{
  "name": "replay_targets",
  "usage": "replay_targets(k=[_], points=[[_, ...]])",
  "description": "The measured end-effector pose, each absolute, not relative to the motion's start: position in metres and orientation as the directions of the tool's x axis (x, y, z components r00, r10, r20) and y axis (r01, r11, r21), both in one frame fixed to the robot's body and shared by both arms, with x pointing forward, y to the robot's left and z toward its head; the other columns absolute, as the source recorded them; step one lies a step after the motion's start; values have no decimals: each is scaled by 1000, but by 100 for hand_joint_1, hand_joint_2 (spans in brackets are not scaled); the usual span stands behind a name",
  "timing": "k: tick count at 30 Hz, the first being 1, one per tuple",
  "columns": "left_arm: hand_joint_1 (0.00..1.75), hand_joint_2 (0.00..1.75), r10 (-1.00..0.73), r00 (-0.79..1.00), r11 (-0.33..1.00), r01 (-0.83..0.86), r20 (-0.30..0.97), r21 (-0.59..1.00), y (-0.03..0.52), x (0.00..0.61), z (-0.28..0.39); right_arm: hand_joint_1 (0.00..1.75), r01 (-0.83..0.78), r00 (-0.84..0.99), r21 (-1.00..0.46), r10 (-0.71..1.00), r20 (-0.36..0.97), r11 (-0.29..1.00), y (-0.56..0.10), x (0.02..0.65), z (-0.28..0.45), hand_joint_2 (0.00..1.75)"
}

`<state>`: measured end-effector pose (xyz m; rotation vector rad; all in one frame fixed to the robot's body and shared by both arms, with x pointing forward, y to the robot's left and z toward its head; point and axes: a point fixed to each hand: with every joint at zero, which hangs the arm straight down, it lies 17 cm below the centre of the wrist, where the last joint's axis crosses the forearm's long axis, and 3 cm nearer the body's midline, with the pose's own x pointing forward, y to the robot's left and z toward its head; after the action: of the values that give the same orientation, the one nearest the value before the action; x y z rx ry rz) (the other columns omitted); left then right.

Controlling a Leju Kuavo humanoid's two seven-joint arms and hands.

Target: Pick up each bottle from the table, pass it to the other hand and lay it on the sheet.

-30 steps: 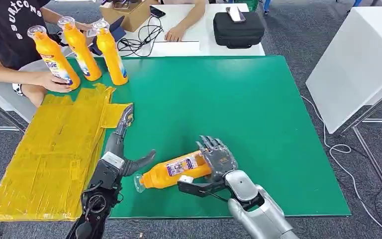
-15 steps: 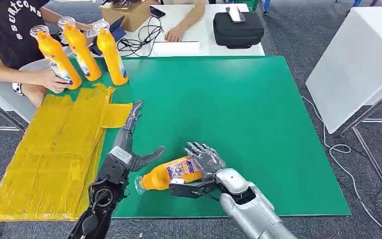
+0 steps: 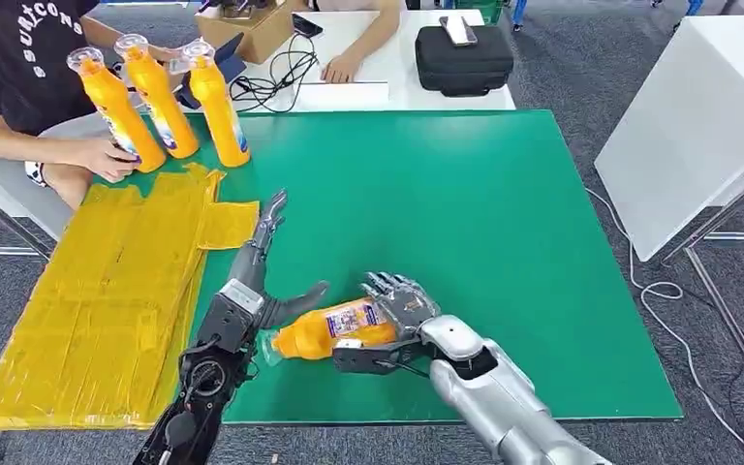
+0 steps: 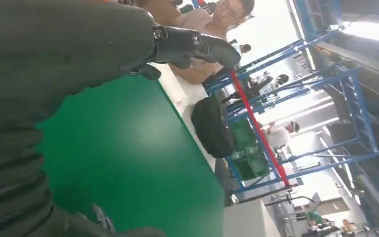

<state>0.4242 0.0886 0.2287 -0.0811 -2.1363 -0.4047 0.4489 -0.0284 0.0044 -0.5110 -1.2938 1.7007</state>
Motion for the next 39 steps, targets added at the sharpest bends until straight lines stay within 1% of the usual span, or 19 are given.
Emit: replay_targets(k=[7, 11, 13, 16, 17, 19, 20, 22, 24, 30, 34, 37, 39], points=[[0, 175, -91, -568, 946, 206, 818, 249, 89, 426, 231, 175, -419, -492, -905, 856, 160, -72, -39, 459, -1, 175], [0, 175, -95, -570, 947, 202, 816, 251, 91, 424, 230, 175, -399, -470, -915, 870, 149, -58, -47, 463, -2, 175], [0, 175, -95, -574, 948, 197, 813, 249, 92, 419, 229, 175, -373, -441, -928, 883, 162, -16, -49, 464, 0, 175], [0, 175, -82, -578, 949, 204, 812, 241, 93, 411, 228, 175, -341, -396, -936, 889, 229, 90, -52, 462, 5, 175], [0, 175, -66, -573, 950, 216, 817, 228, 93, 409, 228, 175, -334, -383, -933, 886, 262, 132, -51, 460, 8, 175], [0, 175, 5, -542, 952, 259, 840, 161, 94, 403, 227, 175, -309, -353, -907, 852, 388, 285, -51, 455, 21, 175], [0, 175, 44, -524, 954, 275, 851, 120, 97, 399, 226, 175, -307, -328, -872, 818, 472, 381, -52, 449, 26, 175], [0, 175, 143, -487, 953, 303, 861, 14, 107, 396, 229, 175, -275, -282, -751, 697, 660, 600, -58, 440, 45, 175], [0, 175, 208, -475, 949, 309, 855, -59, 120, 397, 235, 175, -208, -246, -625, 579, 778, 752, -74, 437, 67, 175], [0, 175, 224, -482, 951, 298, 847, -82, 133, 399, 244, 175, -93, -230, -512, 482, 846, 854, -108, 436, 94, 175], [0, 175, 258, -480, 950, 284, 838, -129, 143, 407, 252, 175, 76, -266, -294, 303, 915, 953, -151, 432, 127, 175], [0, 175, 284, -485, 949, 267, 827, -169, 151, 412, 258, 175, 201, -306, -152, 210, 929, 968, -188, 425, 142, 175], [0, 175, 294, -488, 947, 264, 822, -182, 153, 416, 261, 175, 253, -326, -90, 172, 930, 963, -205, 422, 147, 175]])
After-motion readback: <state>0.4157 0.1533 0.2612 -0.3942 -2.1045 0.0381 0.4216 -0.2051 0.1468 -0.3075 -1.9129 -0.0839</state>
